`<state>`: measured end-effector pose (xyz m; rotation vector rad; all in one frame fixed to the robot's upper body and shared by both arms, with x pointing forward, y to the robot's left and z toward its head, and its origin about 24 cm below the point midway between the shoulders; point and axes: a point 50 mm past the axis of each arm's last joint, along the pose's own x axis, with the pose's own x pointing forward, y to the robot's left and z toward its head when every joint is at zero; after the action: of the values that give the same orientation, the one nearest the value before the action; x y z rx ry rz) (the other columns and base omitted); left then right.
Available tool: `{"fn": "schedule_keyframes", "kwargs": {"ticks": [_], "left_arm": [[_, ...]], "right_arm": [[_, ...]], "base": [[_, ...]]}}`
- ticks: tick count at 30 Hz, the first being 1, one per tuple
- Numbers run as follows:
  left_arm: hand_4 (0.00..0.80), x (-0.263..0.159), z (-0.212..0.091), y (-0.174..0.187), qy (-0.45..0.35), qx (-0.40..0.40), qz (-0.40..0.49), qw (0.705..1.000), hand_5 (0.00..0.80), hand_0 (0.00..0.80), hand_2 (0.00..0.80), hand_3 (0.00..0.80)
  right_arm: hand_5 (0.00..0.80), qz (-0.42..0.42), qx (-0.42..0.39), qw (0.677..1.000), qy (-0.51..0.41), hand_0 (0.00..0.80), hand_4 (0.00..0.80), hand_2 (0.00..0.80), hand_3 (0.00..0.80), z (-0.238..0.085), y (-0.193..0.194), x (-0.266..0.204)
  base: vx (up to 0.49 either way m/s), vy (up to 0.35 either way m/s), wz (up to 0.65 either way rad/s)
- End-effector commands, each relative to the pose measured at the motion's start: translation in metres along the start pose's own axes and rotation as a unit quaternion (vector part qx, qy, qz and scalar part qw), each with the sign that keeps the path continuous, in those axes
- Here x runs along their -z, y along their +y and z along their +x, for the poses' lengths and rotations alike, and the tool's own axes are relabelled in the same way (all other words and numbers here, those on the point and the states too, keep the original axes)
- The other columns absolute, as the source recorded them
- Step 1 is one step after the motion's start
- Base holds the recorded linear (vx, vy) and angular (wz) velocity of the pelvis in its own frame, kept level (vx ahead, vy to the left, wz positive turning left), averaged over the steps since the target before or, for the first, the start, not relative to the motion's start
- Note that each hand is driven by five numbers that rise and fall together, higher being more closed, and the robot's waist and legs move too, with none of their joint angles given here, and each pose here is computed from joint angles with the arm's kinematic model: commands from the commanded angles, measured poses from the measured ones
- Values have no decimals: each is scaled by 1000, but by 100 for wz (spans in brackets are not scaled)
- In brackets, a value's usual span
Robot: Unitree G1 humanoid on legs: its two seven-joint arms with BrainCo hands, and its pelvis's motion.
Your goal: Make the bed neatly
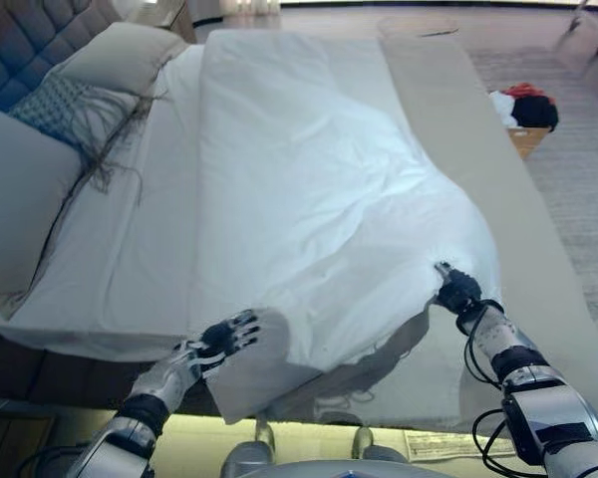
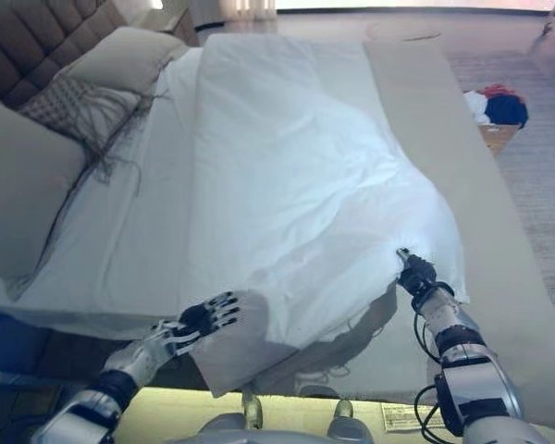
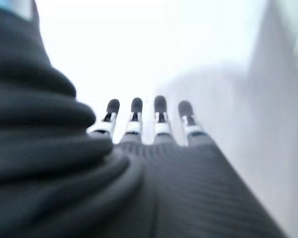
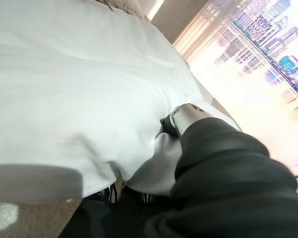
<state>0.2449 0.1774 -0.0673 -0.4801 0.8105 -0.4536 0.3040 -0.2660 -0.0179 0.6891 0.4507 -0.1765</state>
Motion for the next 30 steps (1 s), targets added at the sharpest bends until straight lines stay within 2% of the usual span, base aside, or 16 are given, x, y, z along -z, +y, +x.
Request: {"fn": "schedule_keyframes", "kwargs": {"ticks": [1,6,12,16,21,26,30], "left_arm": [[0,17,16,-20,75,74,-90,990,0,0,0,0],[0,58,30,-53,123,129,-294,939,0,0,0,0],[0,69,44,-85,113,160,-460,866,0,0,0,0],[0,70,51,-96,111,134,-518,837,0,0,0,0],[0,73,56,-98,106,91,-557,819,0,0,0,0],[0,52,63,-92,16,81,-581,810,0,0,0,0],[0,45,63,-86,-22,66,-590,804,0,0,0,0]], "right_arm": [[800,-14,-85,995,-49,800,800,800,800,10,45,-24],[800,-17,-89,995,-27,800,800,800,800,11,49,-2],[800,-10,-113,993,-24,800,800,800,800,13,67,8],[800,3,-126,992,-28,800,800,800,800,13,78,11],[800,14,-145,989,-34,800,800,800,800,13,93,9],[800,4,-181,983,-34,800,800,800,800,10,107,5],[800,-2,-192,981,-26,800,800,800,800,4,99,11]], "base": [[106,-55,-23],[100,-94,-9],[-3,-155,-13],[-11,-182,-11],[-10,-143,-5],[-21,-56,-5],[-5,-3,-1]]}}
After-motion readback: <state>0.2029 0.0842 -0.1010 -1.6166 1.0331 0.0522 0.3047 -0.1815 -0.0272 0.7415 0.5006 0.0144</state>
